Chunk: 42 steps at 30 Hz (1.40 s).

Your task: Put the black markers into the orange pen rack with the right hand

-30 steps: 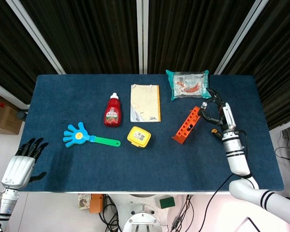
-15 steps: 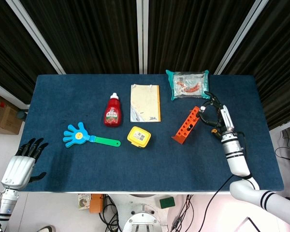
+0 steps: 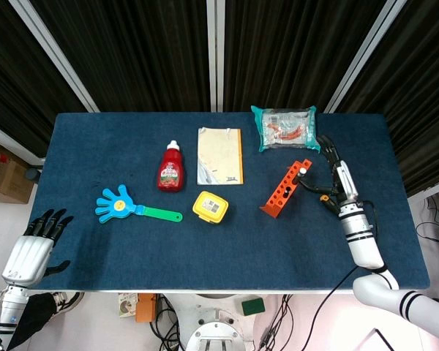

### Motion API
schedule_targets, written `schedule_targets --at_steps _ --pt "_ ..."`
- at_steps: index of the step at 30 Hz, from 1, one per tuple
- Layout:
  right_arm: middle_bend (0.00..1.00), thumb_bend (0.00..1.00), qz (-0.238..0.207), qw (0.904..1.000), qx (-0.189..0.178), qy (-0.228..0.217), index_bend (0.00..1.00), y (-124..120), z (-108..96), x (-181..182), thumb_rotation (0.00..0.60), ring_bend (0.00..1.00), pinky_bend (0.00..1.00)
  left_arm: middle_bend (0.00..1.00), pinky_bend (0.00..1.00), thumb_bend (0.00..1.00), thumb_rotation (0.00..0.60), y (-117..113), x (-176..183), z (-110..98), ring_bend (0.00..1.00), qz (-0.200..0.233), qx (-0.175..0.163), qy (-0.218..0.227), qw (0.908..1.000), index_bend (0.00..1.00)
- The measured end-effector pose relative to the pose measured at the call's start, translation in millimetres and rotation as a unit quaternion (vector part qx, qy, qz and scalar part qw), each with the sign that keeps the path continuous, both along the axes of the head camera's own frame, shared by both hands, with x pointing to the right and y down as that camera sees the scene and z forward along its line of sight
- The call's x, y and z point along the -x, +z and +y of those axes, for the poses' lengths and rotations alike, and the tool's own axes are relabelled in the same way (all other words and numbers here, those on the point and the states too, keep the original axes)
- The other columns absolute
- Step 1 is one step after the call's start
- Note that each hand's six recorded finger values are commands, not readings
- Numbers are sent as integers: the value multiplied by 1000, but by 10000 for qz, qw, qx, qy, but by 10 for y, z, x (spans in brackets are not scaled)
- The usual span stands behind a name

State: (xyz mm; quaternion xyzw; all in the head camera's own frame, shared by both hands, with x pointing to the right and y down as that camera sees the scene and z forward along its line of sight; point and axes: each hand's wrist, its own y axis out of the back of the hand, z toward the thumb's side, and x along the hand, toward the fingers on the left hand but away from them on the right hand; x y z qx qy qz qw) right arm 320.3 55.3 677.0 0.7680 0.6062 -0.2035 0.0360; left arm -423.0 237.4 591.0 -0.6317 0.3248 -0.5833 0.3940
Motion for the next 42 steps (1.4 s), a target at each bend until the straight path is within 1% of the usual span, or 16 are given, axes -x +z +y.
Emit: schedule_targets --at_steps 4,7,10,13,15,17,19,20,23,25,26,28,29,31,35,42 --pt "26 137 67 9999 -119 -25 0 -44 -1 -27 600 0 0 70 186 56 600 1 -1 0 29 -2 2 1 10000 145" --pt "27 191 358 9989 -289 -115 13 -79 7 -74 600 0 0 70 186 56 600 -6 3 -1 29 2 -9 -6 10000 145" --pt "27 234 922 9944 -459 -245 55 -99 31 -147 600 0 0 70 186 56 600 -3 5 -3 28 1 -5 -7 10000 145" --pt "26 246 1681 9834 -554 -412 74 -108 69 -238 600 0 0 70 186 56 600 13 -7 2 29 -10 29 20 10000 145" --pt "22 250 2237 9720 -515 -508 77 -108 95 -320 600 0 0 70 186 56 600 19 -24 10 29 -13 42 53 10000 145" --pt "17 249 2758 9588 -349 -581 77 -92 126 -418 600 0 0 70 186 56 600 17 -36 15 28 -12 37 72 10000 145" --pt "8 239 3144 9472 -82 -625 78 -52 163 -514 600 0 0 70 186 56 600 12 -40 21 29 -17 27 74 10000 145" --pt "6 234 3339 9403 158 -645 78 -12 197 -581 600 0 0 70 186 56 600 10 -41 24 29 -18 23 73 10000 145" --pt "1 213 3600 9266 865 -659 89 114 310 -741 600 0 0 70 186 56 600 7 -45 33 29 -15 18 82 10000 145" --pt "1 204 3742 9165 1246 -670 149 182 383 -827 600 0 0 70 186 56 600 8 -46 37 29 -17 22 89 10000 145" --pt "5 203 3858 9084 1453 -699 178 221 430 -875 598 0 0 70 186 56 600 8 -47 38 29 -16 23 93 10000 145" --pt "31 200 4037 8958 1691 -769 264 267 491 -929 585 0 0 70 186 56 600 7 -49 36 28 -11 22 96 10000 145" --pt "43 200 4168 8863 1837 -840 290 297 533 -958 576 0 0 70 186 56 600 6 -47 35 28 -10 21 94 10000 145" --pt "56 199 4284 8773 1956 -926 323 324 573 -975 561 0 0 70 186 56 600 2 -44 32 29 -6 13 88 10000 145" --pt "58 202 4400 8672 2079 -1054 341 363 625 -967 555 0 0 70 186 56 600 -5 -41 31 28 1 2 86 10000 145" --pt "59 232 4521 8582 2116 -1194 371 431 640 -872 557 0 0 70 186 56 600 -7 -45 45 29 13 15 106 9999 145"
